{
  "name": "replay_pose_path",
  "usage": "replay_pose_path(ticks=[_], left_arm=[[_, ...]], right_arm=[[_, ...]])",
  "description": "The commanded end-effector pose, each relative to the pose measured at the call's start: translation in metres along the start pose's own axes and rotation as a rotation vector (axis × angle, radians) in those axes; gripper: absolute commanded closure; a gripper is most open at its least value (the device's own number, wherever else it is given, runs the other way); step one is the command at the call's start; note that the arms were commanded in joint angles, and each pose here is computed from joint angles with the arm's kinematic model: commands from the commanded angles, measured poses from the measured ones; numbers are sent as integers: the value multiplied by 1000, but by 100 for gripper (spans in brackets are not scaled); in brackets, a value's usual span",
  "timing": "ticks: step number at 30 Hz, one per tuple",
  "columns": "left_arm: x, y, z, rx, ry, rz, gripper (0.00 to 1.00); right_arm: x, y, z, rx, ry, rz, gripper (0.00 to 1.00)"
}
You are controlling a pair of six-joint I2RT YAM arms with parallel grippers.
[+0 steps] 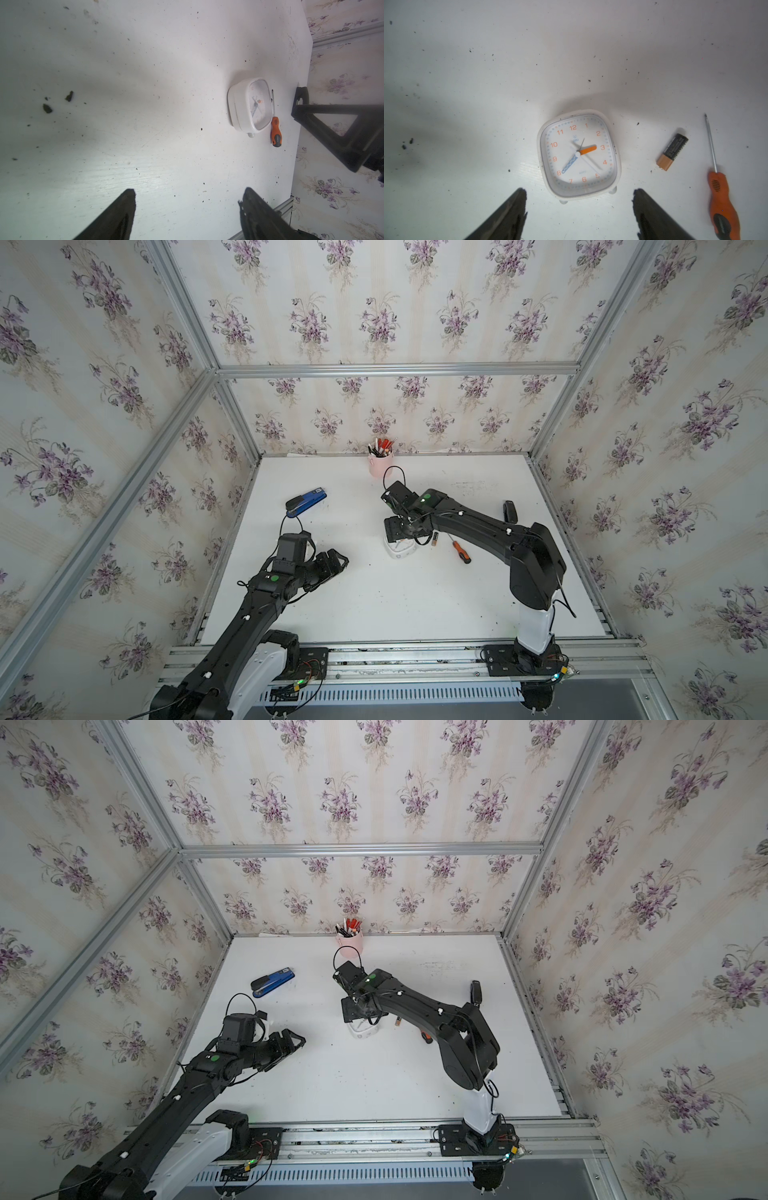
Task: Remove the battery from the alarm
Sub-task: Reset both arms
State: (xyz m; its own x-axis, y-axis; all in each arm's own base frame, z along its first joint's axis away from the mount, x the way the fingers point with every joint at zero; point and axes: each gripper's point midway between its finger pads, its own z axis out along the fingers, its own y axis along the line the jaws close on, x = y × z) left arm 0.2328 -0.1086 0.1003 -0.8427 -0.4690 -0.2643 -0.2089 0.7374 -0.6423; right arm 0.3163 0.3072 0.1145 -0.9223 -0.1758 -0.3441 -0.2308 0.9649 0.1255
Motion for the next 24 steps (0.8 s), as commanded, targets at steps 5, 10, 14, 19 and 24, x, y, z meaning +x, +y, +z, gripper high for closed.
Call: replay_pose_path(ticks=[5,10,14,19,24], left_arm=[[-37,-26,-4,9,-65,45,17],[-86,-17,-20,-158,-191,104,5],[-133,16,-40,-331,-287,80,0],[-175,67,-66,-550,-455,39,0],[-191,97,-77,-684,-660,140,0]], right_arm=[[-48,-42,-44,-325,-147,197,0],[-60,-149,-69,-237,-317,314,0],[-38,-232,-78,-80,-504,409,0],[7,-303,-84,140,-815,438,0],[42,-334,-91,386,-976,381,0]])
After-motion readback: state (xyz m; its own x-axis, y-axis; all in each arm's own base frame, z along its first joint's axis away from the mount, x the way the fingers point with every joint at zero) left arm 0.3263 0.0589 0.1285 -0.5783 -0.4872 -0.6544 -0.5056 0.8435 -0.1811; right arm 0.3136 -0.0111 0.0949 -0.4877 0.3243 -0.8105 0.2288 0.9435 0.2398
